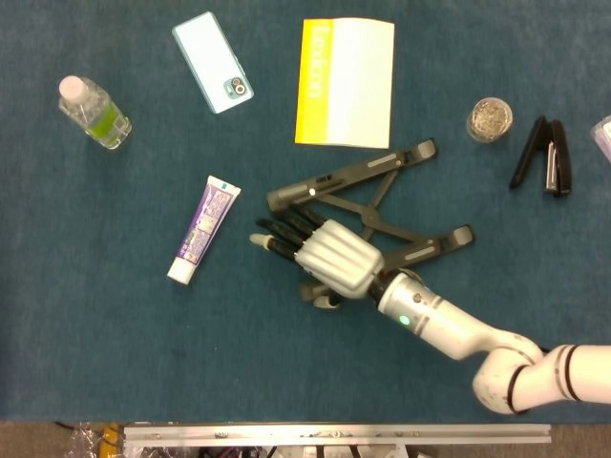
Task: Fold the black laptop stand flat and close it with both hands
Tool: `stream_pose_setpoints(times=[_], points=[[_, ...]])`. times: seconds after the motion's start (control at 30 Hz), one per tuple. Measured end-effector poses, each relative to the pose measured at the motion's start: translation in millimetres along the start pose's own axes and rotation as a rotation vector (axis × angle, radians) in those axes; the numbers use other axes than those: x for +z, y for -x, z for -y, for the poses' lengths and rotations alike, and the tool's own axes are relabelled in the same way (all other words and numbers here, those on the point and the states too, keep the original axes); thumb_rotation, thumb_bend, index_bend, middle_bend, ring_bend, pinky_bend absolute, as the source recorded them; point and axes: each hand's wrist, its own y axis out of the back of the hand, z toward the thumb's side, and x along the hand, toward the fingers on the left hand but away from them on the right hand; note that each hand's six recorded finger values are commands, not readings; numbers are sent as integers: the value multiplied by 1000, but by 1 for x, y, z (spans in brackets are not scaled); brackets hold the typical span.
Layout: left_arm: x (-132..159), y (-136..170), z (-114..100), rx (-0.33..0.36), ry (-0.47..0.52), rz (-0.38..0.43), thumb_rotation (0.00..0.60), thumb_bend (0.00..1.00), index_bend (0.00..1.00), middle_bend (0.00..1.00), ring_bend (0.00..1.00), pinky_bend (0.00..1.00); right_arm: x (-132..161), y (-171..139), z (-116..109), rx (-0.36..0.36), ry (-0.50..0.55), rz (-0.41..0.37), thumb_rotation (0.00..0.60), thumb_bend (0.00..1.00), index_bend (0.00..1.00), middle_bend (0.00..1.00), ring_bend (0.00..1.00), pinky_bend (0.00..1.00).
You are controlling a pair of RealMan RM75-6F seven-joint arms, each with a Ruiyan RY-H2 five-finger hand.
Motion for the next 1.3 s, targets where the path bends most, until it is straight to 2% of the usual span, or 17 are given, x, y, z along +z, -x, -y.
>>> stream_pose_setpoints(times=[0.37,0.77,0.93,1.3], points=[[-5,3,-1,2,1,-14,600,325,75,127,79,144,-13,12,1,0,-19,47,600,0,0,0,0,39],[-7,1,-2,3,-2,-21,600,324,69,126,77,144,-13,47,-7,-40,-16,90,600,0,0,0,0,39],[-4,-1,-4,4,-6,-7,600,324,67,126,77,145,-12,66,-17,-65,-7,110,600,0,0,0,0,39],[0,-2,-2,-6,-4,6,600,324,66,126,77,144,-22,56,-29,-79,34,121,600,0,0,0,0,39]])
